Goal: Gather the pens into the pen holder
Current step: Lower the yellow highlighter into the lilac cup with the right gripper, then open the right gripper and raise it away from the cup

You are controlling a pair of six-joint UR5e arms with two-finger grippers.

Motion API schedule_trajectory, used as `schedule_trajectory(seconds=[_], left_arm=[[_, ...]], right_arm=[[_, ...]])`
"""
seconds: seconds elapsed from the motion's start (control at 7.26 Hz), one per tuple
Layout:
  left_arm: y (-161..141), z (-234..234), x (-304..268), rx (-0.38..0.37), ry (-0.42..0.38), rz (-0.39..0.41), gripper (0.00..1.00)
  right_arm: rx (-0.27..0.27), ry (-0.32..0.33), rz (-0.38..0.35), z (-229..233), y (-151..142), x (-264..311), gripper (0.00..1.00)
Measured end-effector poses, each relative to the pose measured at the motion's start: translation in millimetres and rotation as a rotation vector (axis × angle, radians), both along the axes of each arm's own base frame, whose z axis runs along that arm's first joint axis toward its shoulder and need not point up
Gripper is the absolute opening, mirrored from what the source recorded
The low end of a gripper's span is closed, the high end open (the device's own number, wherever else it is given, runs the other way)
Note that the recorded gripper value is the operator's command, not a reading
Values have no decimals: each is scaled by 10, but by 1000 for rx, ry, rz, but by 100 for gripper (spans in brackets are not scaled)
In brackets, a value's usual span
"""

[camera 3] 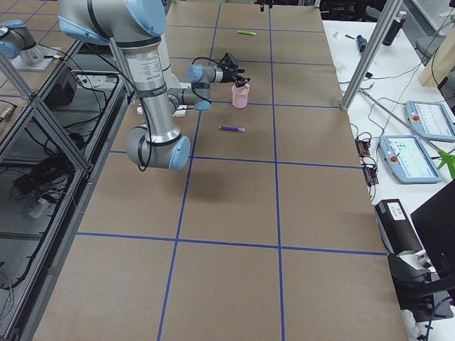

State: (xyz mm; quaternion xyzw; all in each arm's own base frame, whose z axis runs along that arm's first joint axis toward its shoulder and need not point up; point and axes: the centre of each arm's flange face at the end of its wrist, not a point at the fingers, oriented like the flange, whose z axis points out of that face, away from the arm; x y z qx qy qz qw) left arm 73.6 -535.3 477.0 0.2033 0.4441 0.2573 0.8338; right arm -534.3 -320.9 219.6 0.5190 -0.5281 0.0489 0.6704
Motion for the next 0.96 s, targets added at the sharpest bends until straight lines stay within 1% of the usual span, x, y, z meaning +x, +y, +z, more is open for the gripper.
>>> schedule_trajectory(seconds=[0.14, 0.28, 0.41, 0.55, 0.69, 0.83, 0.96], left_arm=[[1, 5, -1, -1, 0, 0, 100], [7, 20, -4, -4, 0, 0, 100], [14, 67, -7, -13, -3, 0, 100], [14, 157, -10, -30, -7, -1, 100], [12, 289, -12, -54, -15, -2, 100], [53, 484, -36, -77, -36, -11, 100], [171, 744, -92, -91, -72, -32, 100]], right_arm=[[-8, 12, 9, -106, -59, 95, 99], [-32, 22, 19, -212, -169, 224, 99], [-80, 33, 9, -272, -331, 346, 99], [-146, 69, -33, -301, -558, 502, 99], [-226, 133, -87, -256, -849, 714, 99], [-332, 213, -150, -128, -1219, 1008, 99], [-468, 275, -225, 30, -1627, 1447, 99]])
